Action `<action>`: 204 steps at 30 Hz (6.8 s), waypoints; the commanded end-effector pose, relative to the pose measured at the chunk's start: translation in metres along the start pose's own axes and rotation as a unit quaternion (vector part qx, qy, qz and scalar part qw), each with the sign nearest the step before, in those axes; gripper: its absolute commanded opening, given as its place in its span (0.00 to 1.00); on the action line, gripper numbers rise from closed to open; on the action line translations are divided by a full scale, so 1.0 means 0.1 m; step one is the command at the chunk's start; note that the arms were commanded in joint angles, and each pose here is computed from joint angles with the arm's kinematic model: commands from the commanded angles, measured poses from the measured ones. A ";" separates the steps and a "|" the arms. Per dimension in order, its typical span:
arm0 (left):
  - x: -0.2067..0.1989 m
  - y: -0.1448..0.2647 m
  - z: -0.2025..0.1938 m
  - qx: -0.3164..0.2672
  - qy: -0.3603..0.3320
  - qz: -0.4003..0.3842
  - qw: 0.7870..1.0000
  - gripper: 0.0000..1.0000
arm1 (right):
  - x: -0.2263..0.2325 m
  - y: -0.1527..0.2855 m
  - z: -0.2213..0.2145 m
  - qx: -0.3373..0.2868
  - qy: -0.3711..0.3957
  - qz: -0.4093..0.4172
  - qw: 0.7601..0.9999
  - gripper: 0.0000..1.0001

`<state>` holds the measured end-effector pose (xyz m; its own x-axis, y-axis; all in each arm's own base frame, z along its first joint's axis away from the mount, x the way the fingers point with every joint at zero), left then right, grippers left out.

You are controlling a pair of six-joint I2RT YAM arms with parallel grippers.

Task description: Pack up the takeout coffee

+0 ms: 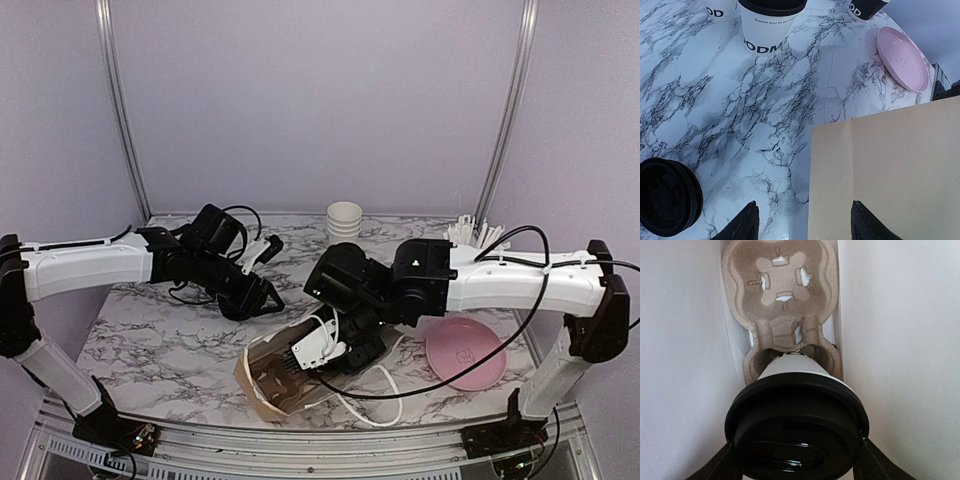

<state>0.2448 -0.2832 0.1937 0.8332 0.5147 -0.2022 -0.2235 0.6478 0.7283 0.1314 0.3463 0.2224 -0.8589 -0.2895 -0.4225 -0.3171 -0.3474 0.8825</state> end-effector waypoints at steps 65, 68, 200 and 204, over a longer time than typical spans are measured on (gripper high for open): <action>-0.56 1.74 0.43 -0.182 -0.065 -0.063 0.979 0.72 | -0.28 -0.10 0.11 -0.004 -0.097 0.205 0.974 0.91; -0.62 1.79 0.37 -0.176 -0.070 -0.067 0.980 0.73 | -0.34 0.02 0.14 -0.017 -0.098 0.193 0.976 0.91; -0.47 1.20 0.40 -0.075 -0.048 -0.136 0.987 0.00 | -2.07 -0.97 -1.74 -0.060 -0.575 -0.015 0.816 0.81; -0.46 1.18 0.38 -0.072 -0.047 -0.136 0.987 0.00 | -2.03 -1.01 -1.77 -0.048 -0.575 -0.013 0.817 0.83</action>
<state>0.1993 -0.2528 0.3194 0.9151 0.2673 -0.3020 -0.0637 0.8352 0.5463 0.4104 0.2899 0.1845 -0.6964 0.7112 0.0957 -0.3498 -0.4529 0.8200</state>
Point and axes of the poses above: each gripper's point midway between its finger pads, its own y axis back along the fingers, its own x axis along the line the jaws close on, z = x × y, the point moved 6 cm from there along y, back along the fingers, and after that the axes turned 11 degrees about -y, right-handed, at the moved point
